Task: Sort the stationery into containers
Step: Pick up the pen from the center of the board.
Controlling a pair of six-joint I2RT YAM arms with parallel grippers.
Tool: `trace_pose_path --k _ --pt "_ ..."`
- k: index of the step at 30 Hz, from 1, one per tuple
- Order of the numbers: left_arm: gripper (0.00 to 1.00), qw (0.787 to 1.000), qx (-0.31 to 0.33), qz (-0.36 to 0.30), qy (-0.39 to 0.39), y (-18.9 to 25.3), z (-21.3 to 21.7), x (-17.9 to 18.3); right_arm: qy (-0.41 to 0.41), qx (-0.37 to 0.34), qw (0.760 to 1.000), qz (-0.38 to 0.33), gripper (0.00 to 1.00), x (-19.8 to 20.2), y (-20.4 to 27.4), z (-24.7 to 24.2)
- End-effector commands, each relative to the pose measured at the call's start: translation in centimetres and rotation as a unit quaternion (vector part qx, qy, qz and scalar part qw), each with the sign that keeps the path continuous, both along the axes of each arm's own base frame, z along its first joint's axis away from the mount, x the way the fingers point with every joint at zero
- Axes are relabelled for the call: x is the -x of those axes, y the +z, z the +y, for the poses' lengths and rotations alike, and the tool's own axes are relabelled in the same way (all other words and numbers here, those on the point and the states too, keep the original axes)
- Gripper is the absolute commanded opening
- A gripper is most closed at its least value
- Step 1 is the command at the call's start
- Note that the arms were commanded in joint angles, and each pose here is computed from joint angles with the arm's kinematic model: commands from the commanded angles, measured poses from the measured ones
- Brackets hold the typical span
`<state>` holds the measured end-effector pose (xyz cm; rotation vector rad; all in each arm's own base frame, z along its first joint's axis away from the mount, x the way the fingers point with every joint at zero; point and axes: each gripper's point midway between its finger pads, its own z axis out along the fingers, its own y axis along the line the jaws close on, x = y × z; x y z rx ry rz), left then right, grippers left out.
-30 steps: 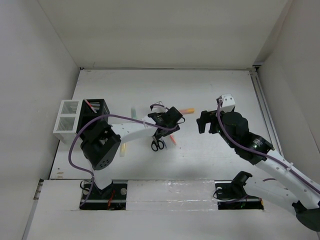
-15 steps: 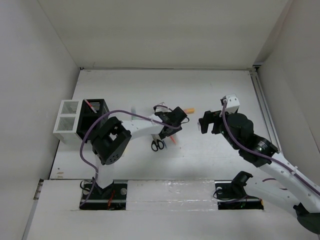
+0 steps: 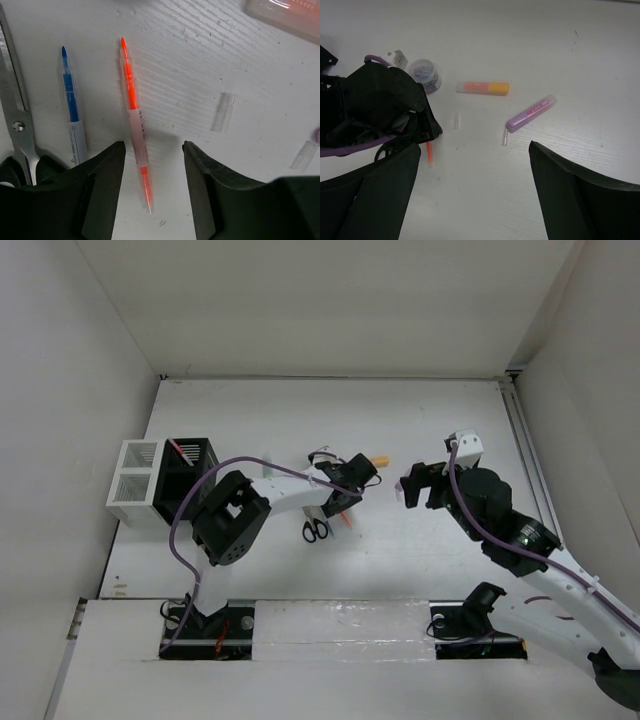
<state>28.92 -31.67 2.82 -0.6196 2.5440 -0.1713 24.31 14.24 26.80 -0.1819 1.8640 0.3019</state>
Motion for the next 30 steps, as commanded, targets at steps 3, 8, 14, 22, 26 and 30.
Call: trace_pose_path --k 3,8,14,22,26,30 --pt "0.39 0.999 -0.024 0.017 0.025 -0.4 1.2 0.7 -0.008 -0.021 0.999 -0.038 0.95 0.1 3.0 -0.6" --pt "0.32 0.998 -0.039 0.025 0.034 -0.8 1.6 0.9 -0.008 -0.022 0.999 -0.038 0.95 0.2 2.9 -0.8" --pt "0.29 0.997 -0.054 0.043 0.037 -1.7 2.2 1.6 -0.003 -0.029 0.999 -0.044 0.95 0.4 3.1 -0.7" --pt "0.23 0.992 -0.089 0.076 0.051 -3.1 3.2 2.6 0.002 -0.043 0.997 -0.058 0.95 0.9 3.6 -0.9" --pt "0.21 0.990 -0.099 0.083 0.051 -3.5 3.2 2.6 0.006 -0.053 0.997 -0.059 0.95 0.8 3.9 -0.7" --pt "0.18 0.989 -0.102 0.092 0.054 -4.1 3.2 2.8 0.006 -0.059 0.996 -0.066 0.95 0.9 4.3 -0.8"
